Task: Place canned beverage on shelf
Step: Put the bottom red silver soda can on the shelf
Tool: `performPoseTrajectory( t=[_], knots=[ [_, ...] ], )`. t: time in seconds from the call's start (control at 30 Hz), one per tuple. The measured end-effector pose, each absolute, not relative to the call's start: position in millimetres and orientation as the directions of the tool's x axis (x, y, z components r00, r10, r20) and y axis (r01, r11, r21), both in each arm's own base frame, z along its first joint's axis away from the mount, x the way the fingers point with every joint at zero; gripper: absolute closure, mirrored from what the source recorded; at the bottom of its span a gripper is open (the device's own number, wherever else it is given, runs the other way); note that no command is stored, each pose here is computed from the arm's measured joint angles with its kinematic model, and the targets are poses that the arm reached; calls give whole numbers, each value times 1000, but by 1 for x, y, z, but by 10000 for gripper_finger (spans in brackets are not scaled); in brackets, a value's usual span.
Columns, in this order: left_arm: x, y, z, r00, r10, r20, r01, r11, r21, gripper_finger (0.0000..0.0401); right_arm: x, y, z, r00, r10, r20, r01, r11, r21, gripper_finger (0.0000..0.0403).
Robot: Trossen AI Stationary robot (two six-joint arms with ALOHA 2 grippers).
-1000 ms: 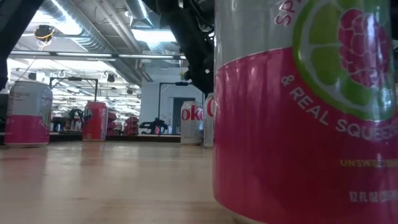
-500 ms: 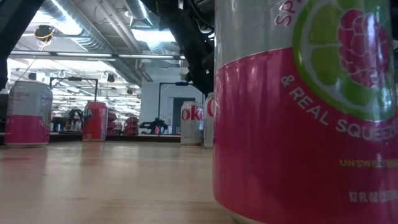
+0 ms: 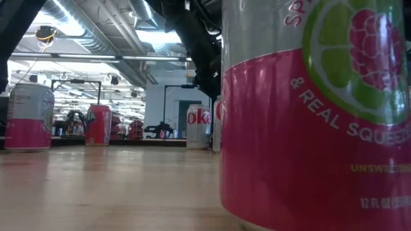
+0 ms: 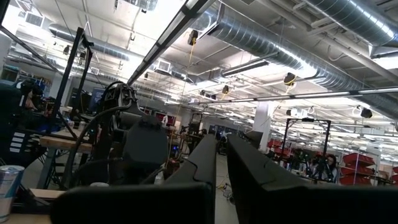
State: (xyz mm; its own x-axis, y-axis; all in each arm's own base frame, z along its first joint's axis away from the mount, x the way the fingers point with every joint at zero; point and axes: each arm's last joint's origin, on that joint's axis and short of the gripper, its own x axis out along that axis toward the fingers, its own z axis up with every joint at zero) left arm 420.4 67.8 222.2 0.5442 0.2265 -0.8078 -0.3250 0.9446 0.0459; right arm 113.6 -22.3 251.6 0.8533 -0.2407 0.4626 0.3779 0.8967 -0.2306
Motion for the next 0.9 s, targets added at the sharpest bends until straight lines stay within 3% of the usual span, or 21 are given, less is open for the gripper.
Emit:
performPoseTrajectory(
  t=[0.17, 0.37, 0.73, 0.9],
  knots=[
    [421, 66, 220, 538, 244, -807, -325, 943, 68, 37, 114, -22, 252, 853, -241, 463, 378, 896, -231, 375],
    [421, 60, 216, 514, 381, -768, -373, 906, 200, 39, 114, -22, 252, 853, -241, 463, 378, 896, -231, 375],
    [421, 64, 212, 547, 278, -790, -330, 939, 102, 41, 113, -22, 252, 852, -240, 465, 378, 896, -230, 375],
    [422, 66, 209, 547, 246, -800, -319, 945, 72, 74, 113, -22, 252, 852, -240, 465, 378, 896, -231, 375]
  ],
)
